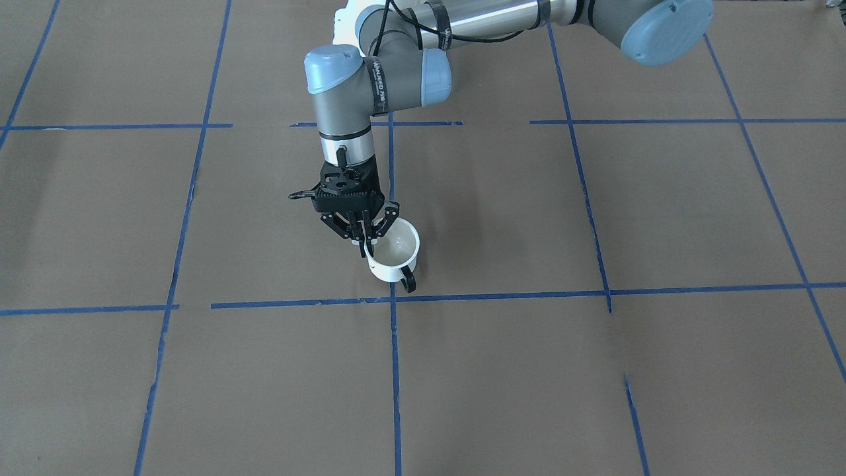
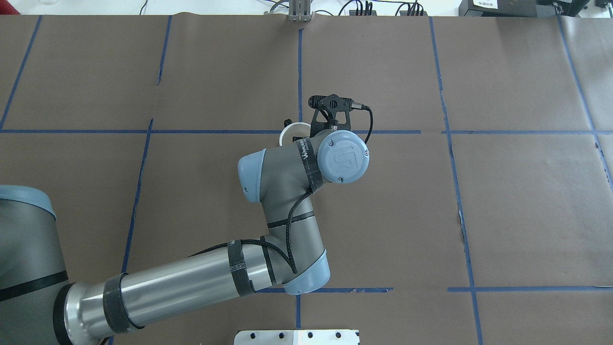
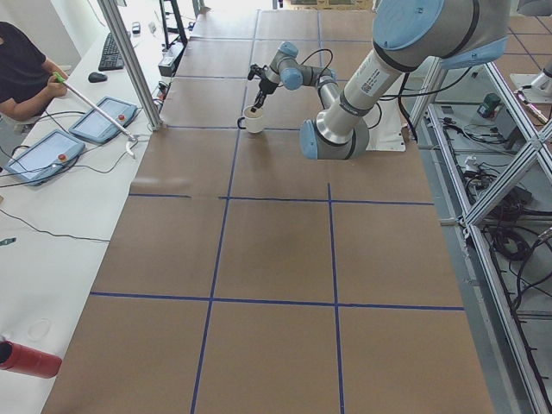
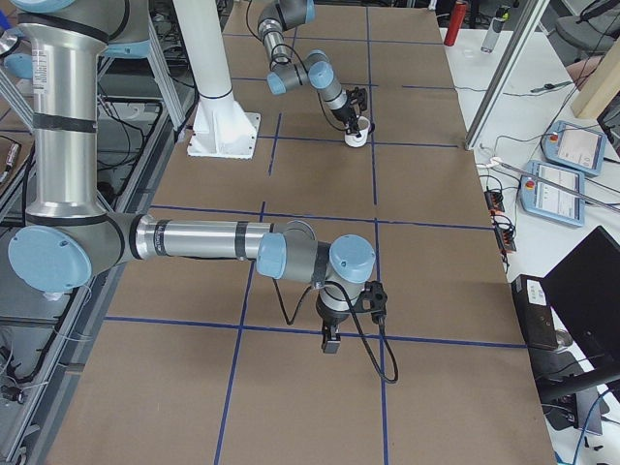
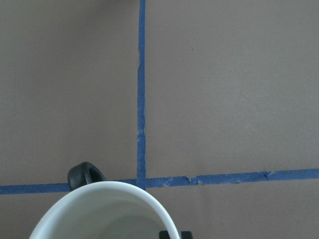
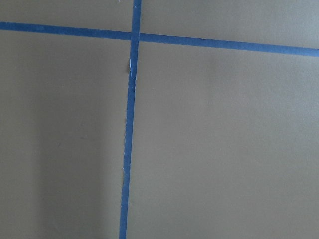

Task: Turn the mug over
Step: 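Rotate the left wrist to turn the mug upright and lower it, then open the left gripper and withdraw the left arm from the mug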

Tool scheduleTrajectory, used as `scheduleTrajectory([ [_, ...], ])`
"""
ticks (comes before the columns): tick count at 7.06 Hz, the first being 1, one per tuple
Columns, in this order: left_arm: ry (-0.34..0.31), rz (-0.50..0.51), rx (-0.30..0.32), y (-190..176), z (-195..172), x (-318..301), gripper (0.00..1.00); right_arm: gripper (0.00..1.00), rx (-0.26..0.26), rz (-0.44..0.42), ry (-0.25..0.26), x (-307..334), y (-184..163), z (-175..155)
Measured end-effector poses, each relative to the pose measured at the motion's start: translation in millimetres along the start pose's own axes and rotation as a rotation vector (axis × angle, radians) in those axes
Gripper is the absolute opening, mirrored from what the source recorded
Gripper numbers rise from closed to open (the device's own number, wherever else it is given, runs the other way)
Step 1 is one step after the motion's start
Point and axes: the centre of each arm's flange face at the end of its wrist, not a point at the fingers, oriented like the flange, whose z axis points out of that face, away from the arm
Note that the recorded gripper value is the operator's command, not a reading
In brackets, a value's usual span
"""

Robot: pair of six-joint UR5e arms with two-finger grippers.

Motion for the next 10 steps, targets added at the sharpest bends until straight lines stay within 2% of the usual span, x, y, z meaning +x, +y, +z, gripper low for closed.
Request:
scheduleTrajectory([
  [1, -0.003, 0.002, -0.002, 1, 2, 0, 0.51, 1.00, 0.000, 0.000, 0.000, 0, 0, 0],
  [2, -0.006, 0.005, -0.004, 3, 4, 1, 0.92, 1.00, 0.000, 0.000, 0.000, 0, 0, 0],
  [3, -0.008, 0.009, -0.005, 4, 5, 0, 1.00, 1.00, 0.000, 0.000, 0.000, 0, 0, 0],
  [6, 0.016, 0.028, 0.005, -4, -13, 2, 1.00, 1.00, 0.000, 0.000, 0.000, 0, 0, 0],
  [8, 0.040, 0.063, 0.027, -39, -56, -10, 1.00, 1.00, 0.000, 0.000, 0.000, 0, 0, 0],
  [10, 0.049, 0.119, 0.011, -91, -92, -62, 1.00, 1.00, 0.000, 0.000, 0.000, 0, 0, 0],
])
